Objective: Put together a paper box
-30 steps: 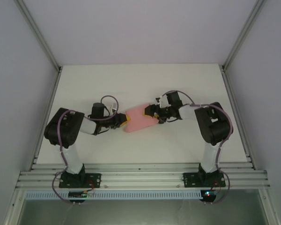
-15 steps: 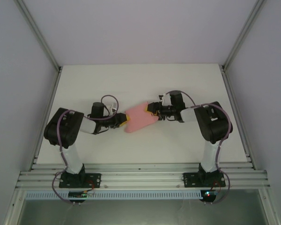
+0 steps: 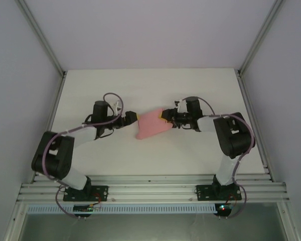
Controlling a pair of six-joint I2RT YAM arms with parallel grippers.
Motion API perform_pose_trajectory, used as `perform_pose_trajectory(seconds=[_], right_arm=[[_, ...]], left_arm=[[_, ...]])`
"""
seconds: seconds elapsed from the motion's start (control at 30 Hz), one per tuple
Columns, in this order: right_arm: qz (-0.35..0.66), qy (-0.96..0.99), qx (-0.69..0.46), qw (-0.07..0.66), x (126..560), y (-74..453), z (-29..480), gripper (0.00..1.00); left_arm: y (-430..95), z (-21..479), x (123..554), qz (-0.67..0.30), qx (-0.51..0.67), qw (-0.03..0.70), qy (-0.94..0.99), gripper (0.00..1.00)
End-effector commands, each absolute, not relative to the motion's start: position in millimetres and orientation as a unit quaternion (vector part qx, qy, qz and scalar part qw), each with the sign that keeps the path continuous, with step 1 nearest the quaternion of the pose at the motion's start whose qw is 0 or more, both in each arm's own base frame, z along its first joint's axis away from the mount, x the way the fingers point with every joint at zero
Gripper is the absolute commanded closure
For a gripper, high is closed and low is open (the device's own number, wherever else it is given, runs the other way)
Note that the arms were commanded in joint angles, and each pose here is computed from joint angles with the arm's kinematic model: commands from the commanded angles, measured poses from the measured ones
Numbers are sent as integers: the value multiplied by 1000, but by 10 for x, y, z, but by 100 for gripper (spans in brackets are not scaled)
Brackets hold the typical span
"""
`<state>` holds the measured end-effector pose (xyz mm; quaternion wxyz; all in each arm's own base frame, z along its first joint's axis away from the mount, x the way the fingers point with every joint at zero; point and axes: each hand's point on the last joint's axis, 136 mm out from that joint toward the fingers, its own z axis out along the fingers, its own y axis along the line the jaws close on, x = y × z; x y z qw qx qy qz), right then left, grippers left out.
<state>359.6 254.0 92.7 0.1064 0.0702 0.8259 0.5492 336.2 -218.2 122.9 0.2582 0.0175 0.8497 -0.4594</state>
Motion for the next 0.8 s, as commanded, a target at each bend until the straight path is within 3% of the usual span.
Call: perform_pose_trajectory(seconds=[0.0, 0.37, 0.53, 0.77], right_arm=[[511, 848, 91, 108, 3566, 2398, 946, 64], [413, 897, 129, 85, 3365, 2118, 1118, 68], [424, 886, 184, 21, 3238, 2086, 1164, 68], [471, 840, 248, -103, 3113, 2158, 1251, 71]], left_arm=[[-1969, 1361, 3383, -379, 33, 305, 873, 0], [-2242, 2493, 2994, -245, 240, 526, 779, 0], [-2611, 2446, 2621, -217, 386, 529, 724, 0], [-3089, 2014, 2089, -171, 578, 442, 664, 0]])
